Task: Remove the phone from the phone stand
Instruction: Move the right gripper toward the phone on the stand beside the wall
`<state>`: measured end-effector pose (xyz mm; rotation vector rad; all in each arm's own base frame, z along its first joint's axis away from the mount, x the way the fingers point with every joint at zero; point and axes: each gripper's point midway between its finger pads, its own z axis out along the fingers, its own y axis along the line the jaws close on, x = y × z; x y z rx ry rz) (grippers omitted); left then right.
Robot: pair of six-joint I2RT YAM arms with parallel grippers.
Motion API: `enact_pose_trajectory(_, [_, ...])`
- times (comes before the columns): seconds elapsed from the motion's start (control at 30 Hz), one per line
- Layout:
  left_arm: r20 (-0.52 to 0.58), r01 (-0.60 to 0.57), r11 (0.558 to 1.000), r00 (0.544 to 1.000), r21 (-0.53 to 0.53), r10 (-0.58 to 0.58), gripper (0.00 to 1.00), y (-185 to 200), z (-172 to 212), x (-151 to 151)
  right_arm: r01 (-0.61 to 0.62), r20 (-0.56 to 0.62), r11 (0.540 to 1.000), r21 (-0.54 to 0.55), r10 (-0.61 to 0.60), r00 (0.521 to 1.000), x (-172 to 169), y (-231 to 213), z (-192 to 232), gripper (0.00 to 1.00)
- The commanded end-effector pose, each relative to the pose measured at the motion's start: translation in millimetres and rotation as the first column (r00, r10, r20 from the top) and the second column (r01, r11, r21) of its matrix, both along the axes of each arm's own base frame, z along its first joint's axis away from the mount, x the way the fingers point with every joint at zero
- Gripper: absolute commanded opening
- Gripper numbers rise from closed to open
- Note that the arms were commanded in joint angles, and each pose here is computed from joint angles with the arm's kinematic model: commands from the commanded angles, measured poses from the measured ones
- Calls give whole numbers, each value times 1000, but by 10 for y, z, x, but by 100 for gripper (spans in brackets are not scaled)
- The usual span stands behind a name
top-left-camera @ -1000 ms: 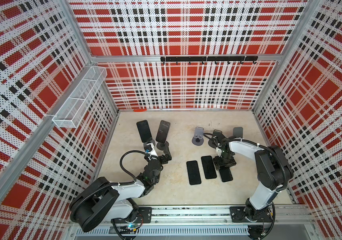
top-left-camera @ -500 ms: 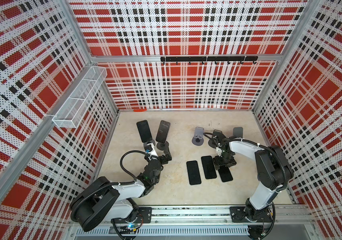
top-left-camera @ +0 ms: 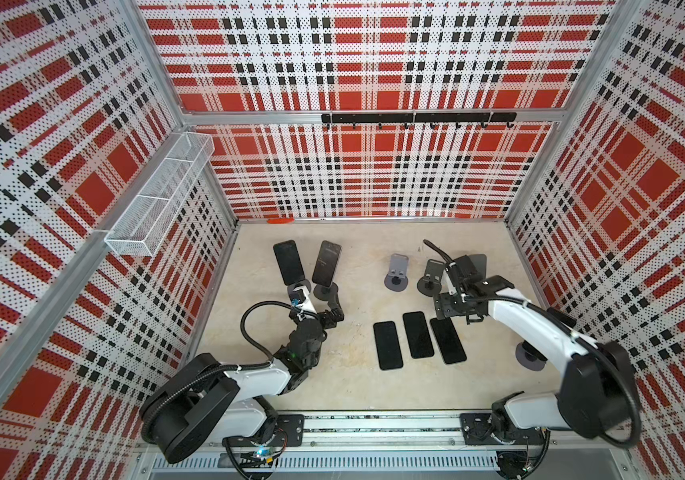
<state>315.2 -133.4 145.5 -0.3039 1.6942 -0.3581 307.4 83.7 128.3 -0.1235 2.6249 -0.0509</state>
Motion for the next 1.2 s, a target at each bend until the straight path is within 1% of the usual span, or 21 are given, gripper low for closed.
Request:
enact_pose_trajectory(0.0, [18, -14, 1000, 1000, 5, 14, 98, 26, 62, 21, 149, 189, 988, -47, -137, 972, 90, -301, 265, 90])
enact_pose_trajectory(0.1, [14, -14, 1000, 1000, 8, 14, 98, 22, 51, 29, 238, 327, 971, -24, -217, 920, 74, -469, 497, 99])
enact_pose_trajectory(0.17, [15, -7, 1000, 1000, 3, 7, 98, 2, 62, 33, 324, 416, 946, 6, -297, 860, 50, -615, 661, 100])
enact_pose_trajectory(0.2, [17, -1, 1000, 1000, -1, 1, 98, -2, 68, 26, 404, 470, 915, 22, -366, 803, 14, -756, 773, 100])
enact_pose_trajectory(0.23, [21, 1, 1000, 1000, -5, -1, 98, -2, 83, 16, 495, 529, 867, 52, -444, 723, -45, -922, 921, 100])
enact_pose_trajectory(0.3, [24, 0, 1000, 1000, -6, 0, 98, 8, 89, 4, 661, 582, 730, 177, -619, 528, -278, -1223, 1136, 100])
enact_pose_trajectory(0.33, [25, -4, 1000, 1000, -6, 5, 98, 18, 92, 4, 689, 583, 686, 235, -667, 465, -380, -1295, 1219, 100])
enact_pose_trajectory(0.37, [24, -6, 1000, 1000, -5, 6, 98, 18, 87, 6, 692, 584, 662, 288, -694, 421, -452, -1333, 1286, 100])
enact_pose_trajectory(0.4, [23, -1, 1000, 1000, -8, 2, 98, 8, 87, 8, 669, 580, 662, 337, -706, 406, -495, -1327, 1322, 100])
enact_pose_trajectory(0.47, [24, 14, 1000, 1000, -15, -13, 98, -20, 94, 9, 573, 601, 714, 403, -679, 423, -507, -1246, 1424, 100])
enact_pose_trajectory(0.5, [23, 20, 1000, 1000, -18, -20, 98, -32, 94, 7, 516, 614, 745, 423, -655, 442, -513, -1189, 1462, 100])
enact_pose_trajectory(0.57, [19, 22, 1000, 1000, -21, -21, 98, -41, 81, 10, 468, 626, 753, 462, -651, 430, -581, -1179, 1515, 100])
enact_pose_trajectory(0.63, [13, 25, 999, 1000, -21, -25, 98, -59, 64, 23, 474, 624, 739, 479, -666, 407, -652, -1227, 1555, 100])
enact_pose_trajectory(0.67, [11, 30, 999, 999, -23, -30, 98, -71, 57, 23, 493, 623, 734, 468, -669, 405, -676, -1256, 1567, 100])
enact_pose_trajectory(0.73, [11, 40, 999, 999, -29, -40, 98, -85, 59, 18, 557, 614, 727, 400, -664, 426, -716, -1324, 1600, 100])
enact_pose_trajectory(0.83, [6, 34, 999, 999, -29, -34, 98, -82, 43, 25, 666, 566, 696, 267, -673, 477, -771, -1435, 1610, 100])
enact_pose_trajectory(0.9, [2, 42, 999, 999, -31, -42, 98, -109, 34, 36, 703, 530, 680, 209, -683, 503, -761, -1495, 1632, 100])
enact_pose_trajectory(0.97, [1, 54, 998, 999, -37, -54, 98, -126, 30, 29, 693, 480, 699, 179, -677, 558, -655, -1516, 1609, 100])
enact_pose_trajectory(1.07, [-3, 63, 997, 998, -46, -64, 98, -152, 23, 35, 698, 371, 693, 179, -705, 605, -522, -1615, 1445, 100])
enact_pose_trajectory(1.13, [-4, 69, 996, 998, -50, -69, 98, -167, 25, 43, 748, 301, 642, 171, -757, 581, -522, -1798, 1310, 100])
enact_pose_trajectory(1.17, [-3, 71, 996, 997, -51, -71, 98, -167, 30, 40, 776, 288, 607, 171, -784, 550, -544, -1869, 1279, 100])
